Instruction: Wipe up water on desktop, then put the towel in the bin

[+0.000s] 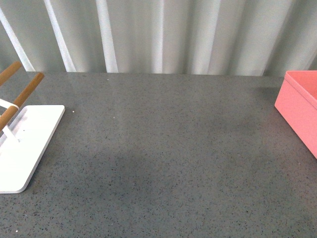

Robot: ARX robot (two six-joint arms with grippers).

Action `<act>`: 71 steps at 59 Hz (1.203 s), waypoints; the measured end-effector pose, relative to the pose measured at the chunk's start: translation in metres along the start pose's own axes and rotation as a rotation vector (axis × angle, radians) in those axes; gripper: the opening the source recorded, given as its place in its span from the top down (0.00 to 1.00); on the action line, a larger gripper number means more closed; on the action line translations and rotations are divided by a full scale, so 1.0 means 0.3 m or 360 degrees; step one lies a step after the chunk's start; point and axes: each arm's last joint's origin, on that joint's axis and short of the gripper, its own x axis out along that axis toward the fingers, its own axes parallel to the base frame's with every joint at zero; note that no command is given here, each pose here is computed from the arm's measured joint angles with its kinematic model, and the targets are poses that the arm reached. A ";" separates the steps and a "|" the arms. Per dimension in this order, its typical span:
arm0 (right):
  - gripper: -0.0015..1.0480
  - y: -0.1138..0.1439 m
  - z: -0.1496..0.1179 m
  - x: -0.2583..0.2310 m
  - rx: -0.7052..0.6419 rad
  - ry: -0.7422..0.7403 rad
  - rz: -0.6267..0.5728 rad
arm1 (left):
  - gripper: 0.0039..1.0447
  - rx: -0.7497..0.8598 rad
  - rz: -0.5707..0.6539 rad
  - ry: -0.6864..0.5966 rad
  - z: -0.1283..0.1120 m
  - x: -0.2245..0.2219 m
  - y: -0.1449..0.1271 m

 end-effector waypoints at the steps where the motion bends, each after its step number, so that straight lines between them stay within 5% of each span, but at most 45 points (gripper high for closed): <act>1: 0.40 0.001 -0.003 -0.003 0.0005 -0.0004 0.0000 | 0.06 0.0000 0.0000 0.0000 0.000 0.000 0.000; 21: 0.97 0.061 -0.132 -0.116 0.0054 0.0005 0.0012 | 0.06 0.0000 0.0000 0.0000 0.000 0.000 0.000; 71: 0.97 0.067 -0.235 -0.258 0.0064 -0.0043 0.0003 | 0.06 0.0000 -0.0001 -0.0001 0.000 0.000 0.000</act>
